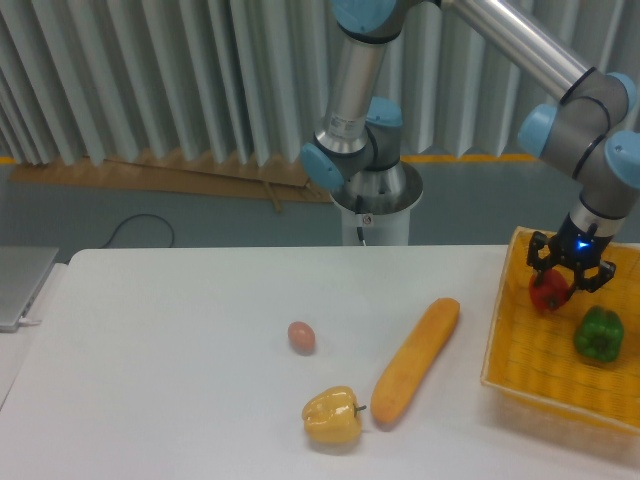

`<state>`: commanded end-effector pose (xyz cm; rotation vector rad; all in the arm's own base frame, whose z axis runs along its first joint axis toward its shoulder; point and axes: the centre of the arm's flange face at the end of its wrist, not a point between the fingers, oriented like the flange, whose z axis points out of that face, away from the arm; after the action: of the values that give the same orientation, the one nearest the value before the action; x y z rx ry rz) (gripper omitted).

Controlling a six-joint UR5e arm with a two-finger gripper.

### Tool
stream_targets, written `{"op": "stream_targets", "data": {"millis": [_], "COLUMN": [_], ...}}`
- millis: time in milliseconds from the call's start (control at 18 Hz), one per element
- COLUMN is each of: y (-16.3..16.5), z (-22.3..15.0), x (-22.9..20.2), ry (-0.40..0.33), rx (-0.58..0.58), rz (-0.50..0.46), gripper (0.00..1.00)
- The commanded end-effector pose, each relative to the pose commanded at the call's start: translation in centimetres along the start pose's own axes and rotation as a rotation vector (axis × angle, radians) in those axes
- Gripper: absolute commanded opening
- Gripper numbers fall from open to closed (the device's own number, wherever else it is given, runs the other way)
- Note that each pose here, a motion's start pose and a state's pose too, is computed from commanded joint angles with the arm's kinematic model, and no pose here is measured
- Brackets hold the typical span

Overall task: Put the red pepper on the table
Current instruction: 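Adjust the gripper around the red pepper and close on it, then lift the red pepper out of the basket toward the bread loaf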

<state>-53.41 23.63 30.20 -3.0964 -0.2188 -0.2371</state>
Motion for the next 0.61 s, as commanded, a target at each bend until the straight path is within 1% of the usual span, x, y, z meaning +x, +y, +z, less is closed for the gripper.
{"op": "stream_targets", "data": {"millis": [56, 278, 444, 611], "y": [0.0, -0.4, -1.0, -1.9], "z": [-0.2, -1.2, -4.2, -6.6], "x": [-0.1, 0.4, 1.6, 3.0], "ry": [-0.003, 0.006, 0.020, 0.009], "rx": [0.001, -0.006, -0.012, -0.011], "rz": [-0.001, -0.004, 0.004, 0.000], "gripper": [0.09, 0.08, 0.08, 0.11]}}
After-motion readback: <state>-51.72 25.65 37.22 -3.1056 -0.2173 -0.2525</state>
